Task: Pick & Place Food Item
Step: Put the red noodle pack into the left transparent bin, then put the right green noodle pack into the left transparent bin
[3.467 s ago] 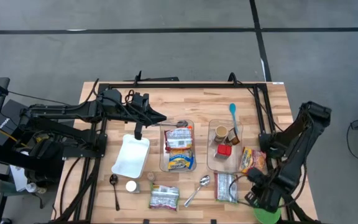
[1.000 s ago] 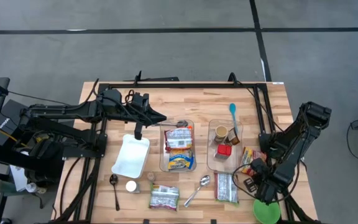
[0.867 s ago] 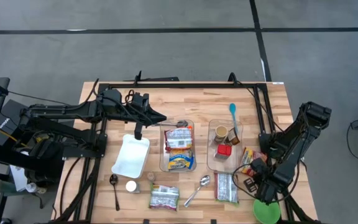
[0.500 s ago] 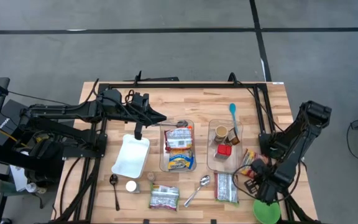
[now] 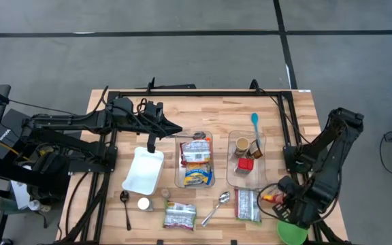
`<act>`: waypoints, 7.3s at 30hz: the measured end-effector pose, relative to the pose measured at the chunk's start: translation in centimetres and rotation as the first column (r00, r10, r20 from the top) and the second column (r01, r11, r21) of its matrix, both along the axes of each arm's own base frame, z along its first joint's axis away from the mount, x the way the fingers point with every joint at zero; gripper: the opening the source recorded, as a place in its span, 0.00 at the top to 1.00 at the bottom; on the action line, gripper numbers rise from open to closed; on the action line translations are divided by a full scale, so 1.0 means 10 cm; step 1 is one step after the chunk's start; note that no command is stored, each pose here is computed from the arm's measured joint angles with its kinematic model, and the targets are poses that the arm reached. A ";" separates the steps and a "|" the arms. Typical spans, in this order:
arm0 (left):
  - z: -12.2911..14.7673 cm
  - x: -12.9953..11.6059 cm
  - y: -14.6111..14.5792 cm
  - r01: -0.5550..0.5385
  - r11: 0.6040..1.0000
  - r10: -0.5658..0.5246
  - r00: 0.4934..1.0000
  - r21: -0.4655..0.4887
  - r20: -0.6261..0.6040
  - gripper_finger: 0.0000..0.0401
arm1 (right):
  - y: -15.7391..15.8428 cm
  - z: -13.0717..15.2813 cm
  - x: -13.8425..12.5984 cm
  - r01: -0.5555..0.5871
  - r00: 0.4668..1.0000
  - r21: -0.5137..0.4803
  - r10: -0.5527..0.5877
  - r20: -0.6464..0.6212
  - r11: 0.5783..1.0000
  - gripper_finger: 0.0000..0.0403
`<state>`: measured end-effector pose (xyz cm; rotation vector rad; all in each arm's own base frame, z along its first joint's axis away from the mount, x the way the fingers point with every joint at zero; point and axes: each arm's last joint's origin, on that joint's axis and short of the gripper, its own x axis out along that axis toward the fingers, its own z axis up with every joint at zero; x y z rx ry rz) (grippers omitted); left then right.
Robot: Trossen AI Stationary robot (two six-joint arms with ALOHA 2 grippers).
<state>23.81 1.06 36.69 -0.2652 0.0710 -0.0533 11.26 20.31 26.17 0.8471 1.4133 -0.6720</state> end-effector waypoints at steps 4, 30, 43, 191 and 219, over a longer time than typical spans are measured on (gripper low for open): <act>0.00 0.00 0.00 0.000 1.000 0.000 1.000 0.000 0.000 1.00 | 0.01 0.28 0.02 -0.010 0.999 0.007 0.010 0.050 1.000 1.00; 0.00 0.00 0.00 0.000 1.000 0.000 1.000 0.000 0.000 1.00 | -0.36 1.44 0.48 0.130 0.709 -0.258 0.092 0.699 0.957 1.00; 0.00 0.00 0.00 0.000 1.000 0.000 1.000 0.000 0.000 1.00 | -0.60 1.49 1.44 0.084 0.588 -0.364 0.249 0.769 0.928 1.00; 0.05 0.00 0.00 0.000 1.000 0.000 0.998 0.003 0.055 1.00 | -0.72 -0.13 2.69 -0.259 0.884 -0.262 0.338 0.323 0.930 0.96; 0.05 0.00 0.00 0.000 1.000 0.000 0.998 0.003 0.055 1.00 | -0.67 -0.33 2.56 -0.276 0.914 -0.257 0.336 0.228 0.926 1.00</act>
